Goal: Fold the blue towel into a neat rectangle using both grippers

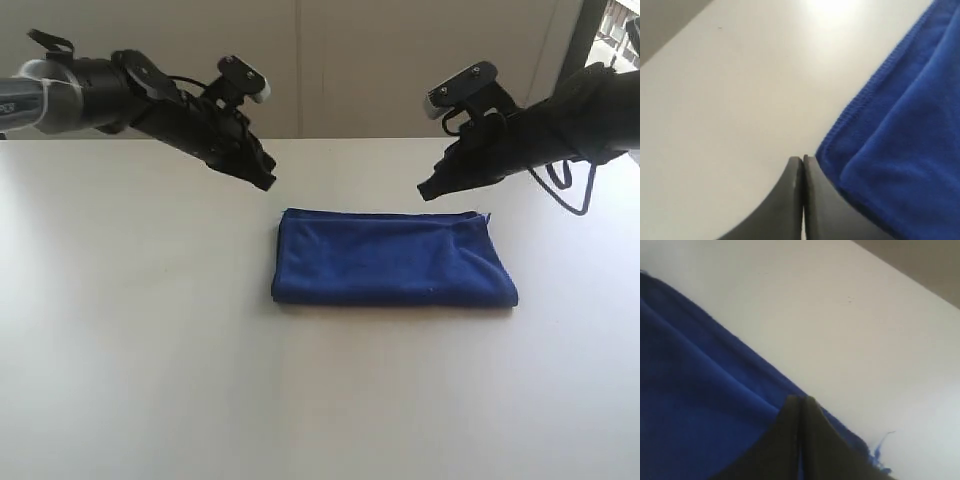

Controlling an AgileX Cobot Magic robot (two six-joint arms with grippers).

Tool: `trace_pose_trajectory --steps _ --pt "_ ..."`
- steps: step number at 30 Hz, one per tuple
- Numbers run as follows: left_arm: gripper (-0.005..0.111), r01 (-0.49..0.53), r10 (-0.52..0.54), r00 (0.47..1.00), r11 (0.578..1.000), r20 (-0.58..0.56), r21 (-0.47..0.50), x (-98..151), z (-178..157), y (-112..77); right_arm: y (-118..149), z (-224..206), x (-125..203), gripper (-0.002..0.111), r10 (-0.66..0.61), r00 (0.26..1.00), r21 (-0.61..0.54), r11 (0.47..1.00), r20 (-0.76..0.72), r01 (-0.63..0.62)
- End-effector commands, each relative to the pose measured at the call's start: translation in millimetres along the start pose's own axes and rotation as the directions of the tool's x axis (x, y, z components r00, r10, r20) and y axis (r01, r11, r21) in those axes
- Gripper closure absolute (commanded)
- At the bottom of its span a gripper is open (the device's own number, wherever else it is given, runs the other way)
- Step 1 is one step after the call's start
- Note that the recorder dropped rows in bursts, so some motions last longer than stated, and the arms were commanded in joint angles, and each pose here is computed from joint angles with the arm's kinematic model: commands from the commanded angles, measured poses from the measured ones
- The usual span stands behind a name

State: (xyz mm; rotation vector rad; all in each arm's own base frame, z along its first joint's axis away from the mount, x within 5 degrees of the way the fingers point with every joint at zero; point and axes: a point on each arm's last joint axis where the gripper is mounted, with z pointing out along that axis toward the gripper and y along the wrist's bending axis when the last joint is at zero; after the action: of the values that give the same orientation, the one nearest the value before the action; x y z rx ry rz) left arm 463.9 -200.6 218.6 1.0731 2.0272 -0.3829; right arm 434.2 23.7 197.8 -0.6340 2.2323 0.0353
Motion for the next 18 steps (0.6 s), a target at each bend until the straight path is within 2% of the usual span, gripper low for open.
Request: trace_pose_trajectory --steps 1,7,18 --pt "0.107 0.093 -0.092 0.995 0.994 0.023 -0.057 4 -24 28.6 22 19 8 0.108 -0.02 0.999 -0.089 0.996 -0.048 0.015" --pt "0.107 0.145 -0.142 0.989 0.982 0.041 -0.116 12 -47 56.9 56 52 20 0.108 -0.063 0.994 -0.134 0.99 -0.092 0.051" --pt "0.107 0.178 -0.175 0.984 0.974 0.033 -0.137 24 -62 76.2 127 80 28 0.108 -0.174 0.976 -0.282 0.95 -0.133 0.131"
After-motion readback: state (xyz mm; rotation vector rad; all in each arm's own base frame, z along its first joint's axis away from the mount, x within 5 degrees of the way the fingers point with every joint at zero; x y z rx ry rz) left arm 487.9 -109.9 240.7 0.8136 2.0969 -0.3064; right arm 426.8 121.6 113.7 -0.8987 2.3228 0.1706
